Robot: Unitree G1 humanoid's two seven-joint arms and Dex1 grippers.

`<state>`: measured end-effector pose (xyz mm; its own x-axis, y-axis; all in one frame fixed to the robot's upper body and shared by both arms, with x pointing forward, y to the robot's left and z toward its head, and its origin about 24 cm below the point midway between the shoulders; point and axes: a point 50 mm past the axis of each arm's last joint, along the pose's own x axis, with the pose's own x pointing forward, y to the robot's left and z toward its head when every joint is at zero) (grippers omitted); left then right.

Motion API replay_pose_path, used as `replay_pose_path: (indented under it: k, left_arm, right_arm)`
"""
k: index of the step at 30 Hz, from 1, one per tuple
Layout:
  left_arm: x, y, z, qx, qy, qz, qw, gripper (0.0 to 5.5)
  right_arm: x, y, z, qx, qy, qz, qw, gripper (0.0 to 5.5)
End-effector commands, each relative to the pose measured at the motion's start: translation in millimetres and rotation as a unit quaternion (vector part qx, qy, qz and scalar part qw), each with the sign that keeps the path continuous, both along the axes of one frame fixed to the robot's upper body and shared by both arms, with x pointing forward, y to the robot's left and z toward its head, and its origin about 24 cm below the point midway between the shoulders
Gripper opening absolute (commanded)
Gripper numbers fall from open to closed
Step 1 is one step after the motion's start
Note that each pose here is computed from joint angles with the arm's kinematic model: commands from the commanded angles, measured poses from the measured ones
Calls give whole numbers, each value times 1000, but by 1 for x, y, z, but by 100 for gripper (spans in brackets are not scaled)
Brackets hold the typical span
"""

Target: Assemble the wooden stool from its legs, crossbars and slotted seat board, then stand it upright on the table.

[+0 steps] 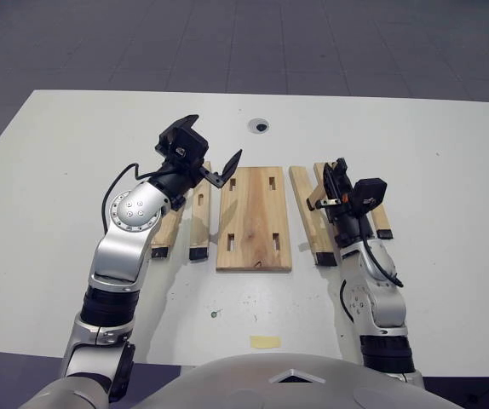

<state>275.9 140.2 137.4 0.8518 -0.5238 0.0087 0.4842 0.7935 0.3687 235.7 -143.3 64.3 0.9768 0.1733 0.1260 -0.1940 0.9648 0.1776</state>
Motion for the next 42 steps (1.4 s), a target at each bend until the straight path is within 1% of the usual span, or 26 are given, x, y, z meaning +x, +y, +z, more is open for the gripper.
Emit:
replay_pose_path:
  k: [1, 10, 15, 16, 18, 19, 26, 29, 30, 31, 35, 42]
  left_arm:
    - [2, -1, 1, 8, -4, -4, 1000, 540]
    - [2, -2, 0, 7, -4, -5, 1000, 540]
    - [2, -2, -1, 6, -3, -5, 1000, 540]
    - [2, -3, -1, 6, -3, -5, 1000, 540]
    - [1, -2, -1, 5, -2, -4, 1000, 540]
    - [1, -2, -1, 5, -2, -4, 1000, 540]
    - [1, -3, -2, 3, -1, -6, 1000, 540]
    - [2, -4, -2, 1, -1, -7, 1000, 540]
    - [2, -5, -1, 0, -1, -8, 1000, 540]
    - [2, -5, -1, 0, -1, -8, 1000, 540]
    - [3, -6, -1, -2, -3, -10, 1000, 540]
    - [4, -8, -1, -5, -6, -8, 1000, 540]
  right_arm:
    - [-3, -2, -26, -19, 75, -5, 997, 40]
    - [12, -4, 2, -39, 20, -3, 999, 40]
    - [14, -2, 9, -52, 8, 4, 999, 40]
    - [13, -2, 9, -51, 7, 3, 999, 76]
    - [14, -3, 11, -51, 5, 1, 999, 102]
    - [14, -4, 12, -50, 4, 0, 999, 125]
    - [17, -3, 19, -40, -5, -2, 999, 236]
    - [19, 1, 28, -47, -18, 7, 999, 288]
    - [20, 2, 32, -50, -25, 11, 998, 295]
    - [21, 3, 35, -52, -30, 13, 998, 321]
    - [25, 9, 51, -50, -50, 22, 997, 388]
    - [34, 20, 80, -50, -78, 44, 995, 496]
